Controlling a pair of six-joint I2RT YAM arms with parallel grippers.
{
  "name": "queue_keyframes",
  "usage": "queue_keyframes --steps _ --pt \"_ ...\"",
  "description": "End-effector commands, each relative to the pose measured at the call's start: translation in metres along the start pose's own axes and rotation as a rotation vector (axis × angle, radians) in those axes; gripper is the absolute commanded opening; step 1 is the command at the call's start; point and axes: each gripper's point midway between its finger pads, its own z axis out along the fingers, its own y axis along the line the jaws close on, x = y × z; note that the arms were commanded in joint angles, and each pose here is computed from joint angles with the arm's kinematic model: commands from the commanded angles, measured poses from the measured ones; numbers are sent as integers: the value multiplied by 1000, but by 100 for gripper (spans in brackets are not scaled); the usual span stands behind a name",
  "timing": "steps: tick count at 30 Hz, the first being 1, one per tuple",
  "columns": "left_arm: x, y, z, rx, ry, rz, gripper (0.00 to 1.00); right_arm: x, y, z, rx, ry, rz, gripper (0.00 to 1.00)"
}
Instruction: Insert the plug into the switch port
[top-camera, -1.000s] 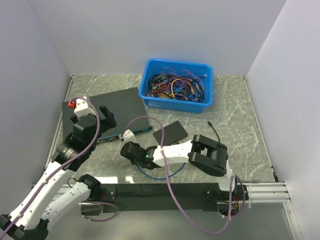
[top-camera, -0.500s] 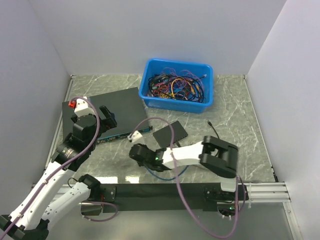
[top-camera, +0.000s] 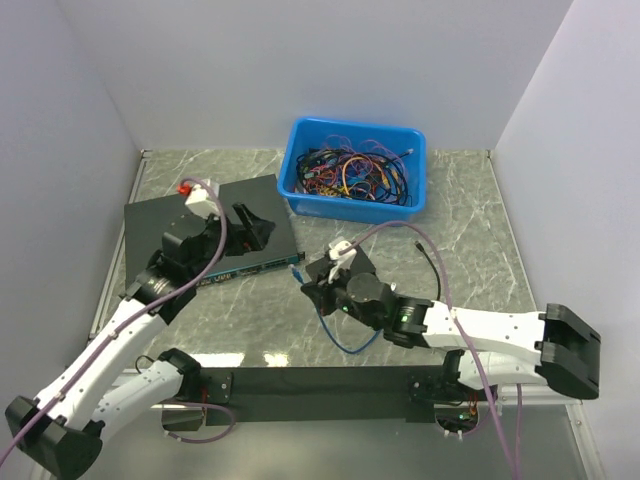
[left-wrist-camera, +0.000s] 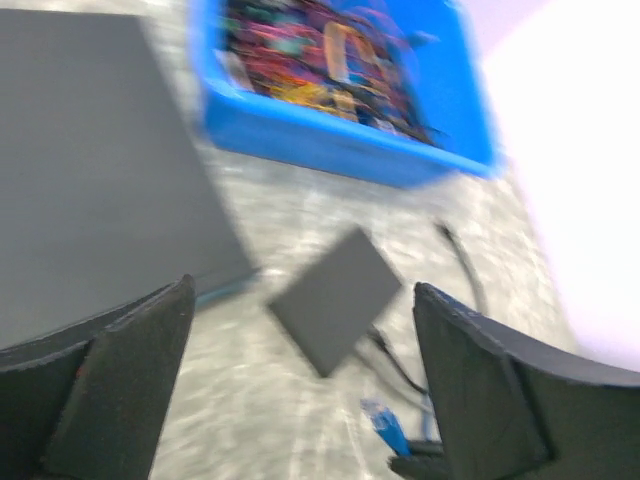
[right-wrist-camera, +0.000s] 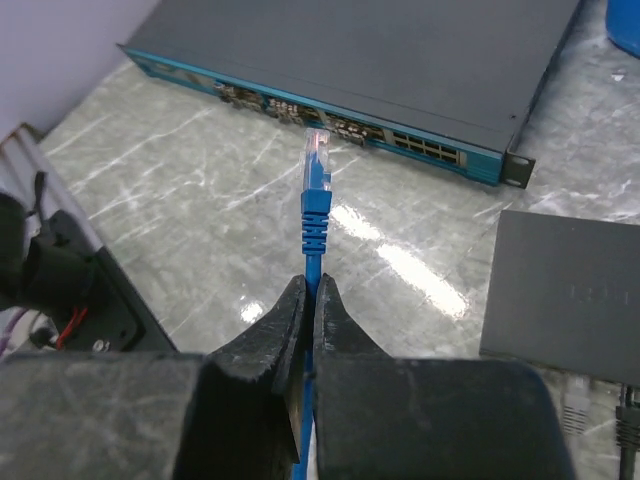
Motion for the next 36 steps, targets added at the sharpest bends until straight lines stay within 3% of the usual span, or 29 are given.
queue_keyframes --steps 1,7,12,18,25,36 --pt "-5 -59 -1 312 6 -18 93 -13 2 -9 -93 -55 2 0" --pt "13 -77 11 416 88 -13 80 -16 -11 -14 -86 -69 -9 0" --pt "29 -93 13 494 136 14 75 -21 -16 -17 -115 -88 34 0" --pt "41 -106 -1 637 132 -3 65 -32 -13 -27 -238 -121 124 0" --pt "51 -109 4 667 163 -28 49 -45 -5 -40 -342 -149 180 0" --pt "52 -111 -5 688 162 -50 45 -51 -1 -48 -371 -169 215 0"
